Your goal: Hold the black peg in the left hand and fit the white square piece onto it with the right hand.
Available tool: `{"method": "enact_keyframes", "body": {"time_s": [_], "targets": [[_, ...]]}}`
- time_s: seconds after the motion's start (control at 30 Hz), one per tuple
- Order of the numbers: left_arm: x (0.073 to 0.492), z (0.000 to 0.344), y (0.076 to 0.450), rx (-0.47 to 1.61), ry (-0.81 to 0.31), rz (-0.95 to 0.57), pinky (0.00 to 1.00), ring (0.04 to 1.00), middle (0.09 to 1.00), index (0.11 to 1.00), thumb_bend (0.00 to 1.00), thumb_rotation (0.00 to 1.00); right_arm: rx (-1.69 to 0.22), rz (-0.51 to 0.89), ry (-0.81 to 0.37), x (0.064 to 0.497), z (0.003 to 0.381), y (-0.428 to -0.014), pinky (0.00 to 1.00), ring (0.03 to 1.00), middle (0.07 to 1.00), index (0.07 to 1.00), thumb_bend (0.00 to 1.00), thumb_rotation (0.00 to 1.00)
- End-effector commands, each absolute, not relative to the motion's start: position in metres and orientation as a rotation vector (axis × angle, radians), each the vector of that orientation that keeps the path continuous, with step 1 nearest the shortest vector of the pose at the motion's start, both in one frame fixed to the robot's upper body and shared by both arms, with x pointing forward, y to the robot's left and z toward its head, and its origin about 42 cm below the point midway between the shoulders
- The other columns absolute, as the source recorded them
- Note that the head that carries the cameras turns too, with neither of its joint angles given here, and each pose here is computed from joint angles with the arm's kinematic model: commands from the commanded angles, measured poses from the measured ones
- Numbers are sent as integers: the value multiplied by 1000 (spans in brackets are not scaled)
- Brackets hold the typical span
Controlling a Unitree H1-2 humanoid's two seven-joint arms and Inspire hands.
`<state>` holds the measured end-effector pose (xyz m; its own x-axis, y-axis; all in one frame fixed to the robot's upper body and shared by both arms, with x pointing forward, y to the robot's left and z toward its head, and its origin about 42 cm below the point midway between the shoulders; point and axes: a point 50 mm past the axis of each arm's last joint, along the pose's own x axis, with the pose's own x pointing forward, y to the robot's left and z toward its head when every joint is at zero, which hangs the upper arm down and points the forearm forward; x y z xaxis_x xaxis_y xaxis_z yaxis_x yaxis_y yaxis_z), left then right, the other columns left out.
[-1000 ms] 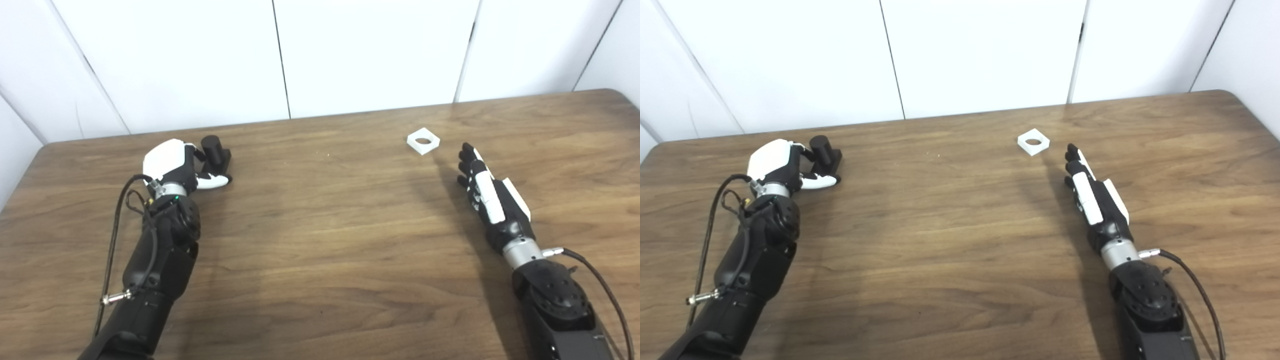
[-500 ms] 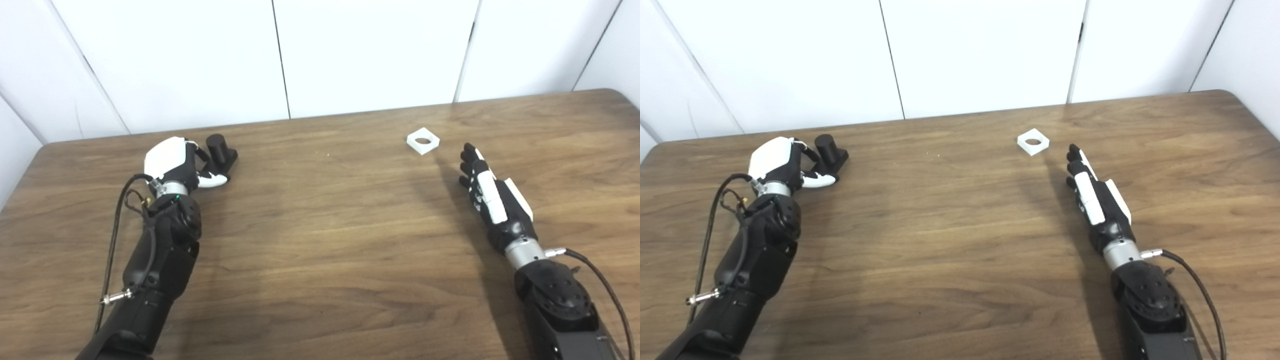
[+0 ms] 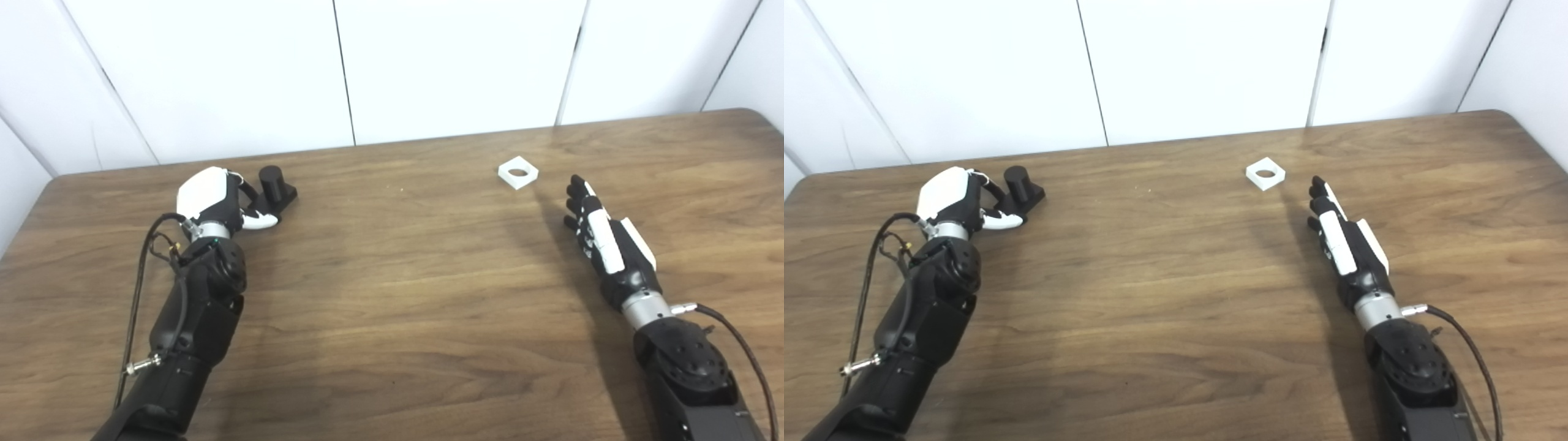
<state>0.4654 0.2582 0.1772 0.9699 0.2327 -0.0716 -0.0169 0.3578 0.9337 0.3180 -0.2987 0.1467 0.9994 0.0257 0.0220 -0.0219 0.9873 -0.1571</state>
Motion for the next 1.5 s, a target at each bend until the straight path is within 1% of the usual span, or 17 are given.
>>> {"method": "enact_keyframes", "body": {"time_s": [0.0,0.17,0.3,0.37,0.4,0.5,0.63,0.8,0.9,0.97,1.07,1.17,1.2,1.27,1.37,1.47], "targets": [[476,203,260,1207,143,205,980,1000,909,492,596,215,-173,26,-101,326,168,-303,1000,1000,1000,1000,646,1000],[477,202,260,1195,144,205,972,1000,901,469,559,190,-179,27,-101,327,168,-304,1000,1000,1000,1000,670,1000],[476,200,261,1182,152,198,967,1000,903,470,524,202,-175,27,-106,328,169,-305,1000,1000,1000,1000,676,1000],[476,199,261,1177,153,193,969,1000,905,471,525,200,-175,27,-106,328,170,-305,1000,1000,1000,1000,668,1000],[476,198,261,1175,152,191,968,1000,906,493,521,201,-176,27,-105,328,170,-305,1000,1000,1000,1000,668,1000],[475,198,261,1170,151,187,973,1000,907,508,516,209,-182,29,-107,329,171,-307,1000,1000,1000,1000,673,1000],[475,198,261,1172,150,178,976,1000,910,493,511,207,-185,33,-107,328,171,-308,1000,1000,1000,1000,679,1000],[474,197,260,1158,165,154,994,1000,919,493,493,221,-182,32,-99,329,172,-307,1000,1000,1000,1000,659,1000],[473,196,260,1155,166,140,995,1000,913,514,500,235,-182,33,-98,329,171,-308,1000,1000,1000,1000,646,1000],[471,195,260,1151,159,136,986,1000,910,524,510,235,-184,34,-97,328,172,-308,1000,1000,1000,1000,655,1000],[468,193,261,1132,139,134,977,1000,903,511,532,201,-185,34,-98,328,172,-308,1000,1000,1000,1000,680,1000],[465,191,261,1117,132,124,987,1000,907,504,535,199,-186,35,-97,328,172,-308,1000,1000,1000,1000,664,1000],[463,191,260,1110,126,119,993,1000,906,500,535,184,-188,35,-97,328,172,-309,1000,1000,1000,1000,663,1000],[459,192,257,1105,113,108,1000,1000,909,516,532,172,-189,36,-95,328,172,-309,1000,1000,1000,1000,647,1000],[453,195,253,1108,99,89,993,1000,909,536,529,172,-189,35,-90,328,173,-308,1000,1000,1000,1000,651,1000],[448,197,248,1121,96,60,988,1000,914,551,512,208,-194,38,-88,328,174,-308,1000,1000,1000,1000,646,1000]]}}
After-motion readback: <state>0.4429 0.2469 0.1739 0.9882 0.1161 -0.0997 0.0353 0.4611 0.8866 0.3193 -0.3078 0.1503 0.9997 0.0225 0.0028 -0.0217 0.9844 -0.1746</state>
